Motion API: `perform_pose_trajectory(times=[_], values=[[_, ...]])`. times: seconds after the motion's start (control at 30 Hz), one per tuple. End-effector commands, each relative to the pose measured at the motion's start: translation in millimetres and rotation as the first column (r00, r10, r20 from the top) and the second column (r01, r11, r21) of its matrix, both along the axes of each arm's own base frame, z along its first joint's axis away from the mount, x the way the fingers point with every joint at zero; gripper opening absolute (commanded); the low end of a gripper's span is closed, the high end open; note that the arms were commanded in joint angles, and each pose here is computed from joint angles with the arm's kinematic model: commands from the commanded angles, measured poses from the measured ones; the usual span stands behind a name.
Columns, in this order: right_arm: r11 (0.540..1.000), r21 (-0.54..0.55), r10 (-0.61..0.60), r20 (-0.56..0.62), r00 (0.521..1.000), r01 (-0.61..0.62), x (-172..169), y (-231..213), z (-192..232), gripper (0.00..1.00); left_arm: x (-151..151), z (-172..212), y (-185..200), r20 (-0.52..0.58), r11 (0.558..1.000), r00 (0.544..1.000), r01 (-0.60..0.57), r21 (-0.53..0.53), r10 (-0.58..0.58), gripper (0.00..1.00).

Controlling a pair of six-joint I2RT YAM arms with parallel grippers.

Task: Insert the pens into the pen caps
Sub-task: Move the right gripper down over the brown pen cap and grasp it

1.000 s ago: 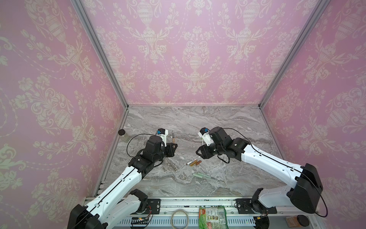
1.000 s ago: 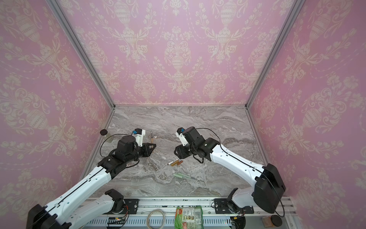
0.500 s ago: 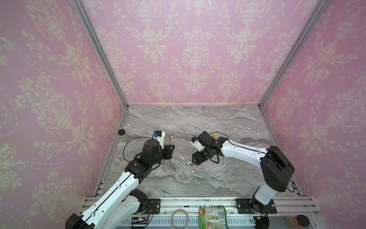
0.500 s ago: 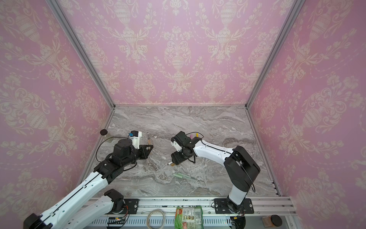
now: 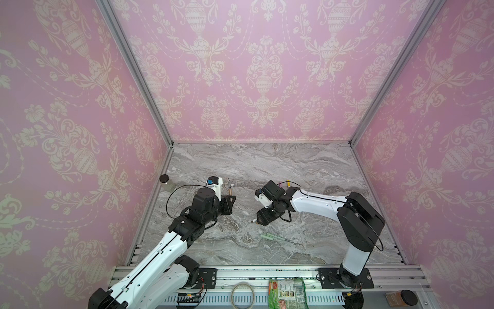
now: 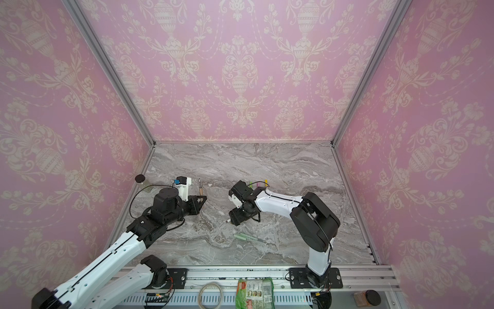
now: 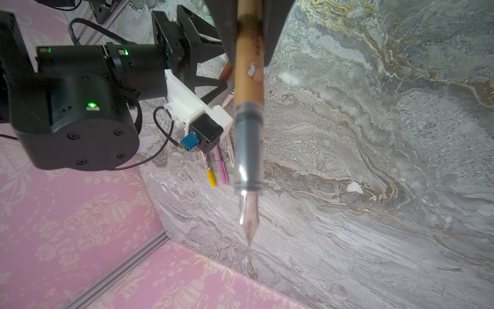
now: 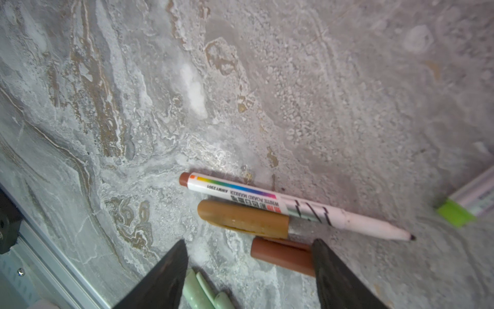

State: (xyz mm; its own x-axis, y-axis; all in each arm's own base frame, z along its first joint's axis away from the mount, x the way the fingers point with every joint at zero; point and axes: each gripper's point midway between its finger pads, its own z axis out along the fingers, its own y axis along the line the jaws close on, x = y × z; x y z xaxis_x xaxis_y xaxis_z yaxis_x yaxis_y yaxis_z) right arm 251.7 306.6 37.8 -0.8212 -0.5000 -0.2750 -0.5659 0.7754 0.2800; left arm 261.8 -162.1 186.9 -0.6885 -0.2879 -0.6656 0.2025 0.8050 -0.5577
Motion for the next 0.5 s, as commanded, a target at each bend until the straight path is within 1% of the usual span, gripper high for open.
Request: perform_pose_trajectory(times=[0.0,0.23,0.47], values=[[0.999,0.041,0.004,0.007,1.0,-0.004,7,17,9,0.75,0,-4,8,0.003,0.999,1.0,-0.022,0.034,0.022,0.0],[0.999,0.036,0.022,-0.016,1.0,-0.022,6,25,-1,0.75,0,-3,9,0.006,0.999,1.0,-0.027,0.035,0.027,0.0],[0.998,0.008,0.07,-0.027,0.997,-0.069,-2,32,-8,0.74,2,-2,9,0.009,0.999,1.0,-0.029,0.033,0.029,0.0]])
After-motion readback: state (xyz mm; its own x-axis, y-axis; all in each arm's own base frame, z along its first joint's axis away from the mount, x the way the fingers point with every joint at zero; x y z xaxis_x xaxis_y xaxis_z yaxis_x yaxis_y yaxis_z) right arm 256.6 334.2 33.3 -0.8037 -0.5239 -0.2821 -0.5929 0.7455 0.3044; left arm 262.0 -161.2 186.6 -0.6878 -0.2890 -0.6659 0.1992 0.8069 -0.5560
